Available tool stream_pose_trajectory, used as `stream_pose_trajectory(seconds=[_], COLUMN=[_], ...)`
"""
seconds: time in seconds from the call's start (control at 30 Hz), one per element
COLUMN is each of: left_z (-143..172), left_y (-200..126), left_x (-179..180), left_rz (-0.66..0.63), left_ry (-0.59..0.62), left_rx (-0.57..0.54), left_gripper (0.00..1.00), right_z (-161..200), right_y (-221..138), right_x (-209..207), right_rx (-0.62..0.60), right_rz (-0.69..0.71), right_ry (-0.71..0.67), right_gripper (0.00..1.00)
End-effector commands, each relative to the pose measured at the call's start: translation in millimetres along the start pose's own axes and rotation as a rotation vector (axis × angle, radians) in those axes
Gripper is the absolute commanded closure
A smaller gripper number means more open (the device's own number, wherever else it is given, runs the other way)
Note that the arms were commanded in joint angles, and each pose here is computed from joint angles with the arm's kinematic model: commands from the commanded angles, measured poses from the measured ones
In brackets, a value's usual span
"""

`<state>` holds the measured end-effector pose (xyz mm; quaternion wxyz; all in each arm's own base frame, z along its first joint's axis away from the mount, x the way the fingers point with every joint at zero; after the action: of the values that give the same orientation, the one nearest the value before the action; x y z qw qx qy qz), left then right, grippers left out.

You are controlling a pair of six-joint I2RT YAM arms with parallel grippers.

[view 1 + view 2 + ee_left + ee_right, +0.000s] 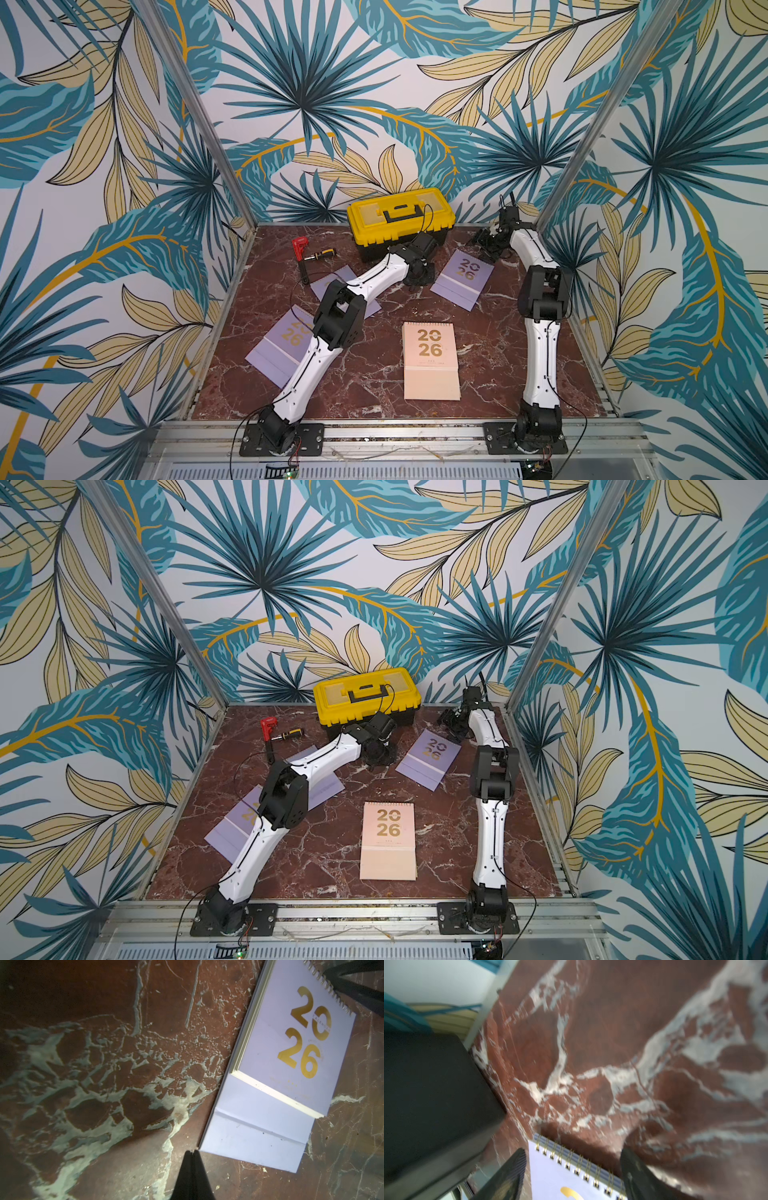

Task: Stack the calendars
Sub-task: Move the calendar to the center of the board.

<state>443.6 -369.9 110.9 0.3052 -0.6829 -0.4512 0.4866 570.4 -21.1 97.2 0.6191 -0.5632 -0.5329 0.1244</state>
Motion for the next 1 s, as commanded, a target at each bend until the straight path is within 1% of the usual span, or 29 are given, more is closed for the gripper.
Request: stream_pose_trajectory(seconds=[0.0,0.13,0.27,0.4,0.5,0.63,0.77,0.87,0.97], left_z=[-10,-10,-10,-12,-14,-21,-27,-28,-30], left_y=[-25,-26,-27,-28,-28,-26,-16,-6,2], left_x=[-9,-10,-10,-10,-9,-7,-9,-9,-9], left_rz=[0.043,0.045,0.048,0.045,0.031,0.002,-0.003,0.002,0.009], left_ry=[0.003,0.005,0.01,0.028,0.046,0.078,0.104,0.113,0.116], left_rx=[-0.042,-0.042,-0.046,-0.052,-0.066,-0.101,-0.119,-0.118,-0.117], left_gripper=[0.97,0.95,0.93,0.92,0.92,0.93,0.95,0.96,0.96], right_z=[29,48,72,89,94,93,92,95,101], right_y=[-3,-5,1,0,-13,-37,-65,-84,-99], right_x=[-8,-8,-14,-20,-19,-6,7,8,3], right_rx=[0.121,0.181,0.242,0.254,0.207,0.148,0.07,0.022,-0.021], right_rz=[0.059,0.093,0.108,0.117,0.107,0.067,0.034,0.051,0.087], right_ry=[0.001,-0.03,-0.027,-0.021,-0.02,-0.021,-0.024,-0.03,-0.006], right_gripper=[0.26,0.26,0.26,0.26,0.26,0.26,0.26,0.26,0.26])
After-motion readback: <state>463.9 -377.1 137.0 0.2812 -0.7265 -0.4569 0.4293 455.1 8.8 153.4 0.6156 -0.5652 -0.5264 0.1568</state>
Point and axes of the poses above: each gripper's point midway between its finger pads, its own y axis out along the fingers, its own x axis along the line the jaws close on, z = x × y, the point moved 6 cm from there along -y, back along the fingers, and after that the axes turned 2 degrees about -y, right-handed, at the moved point
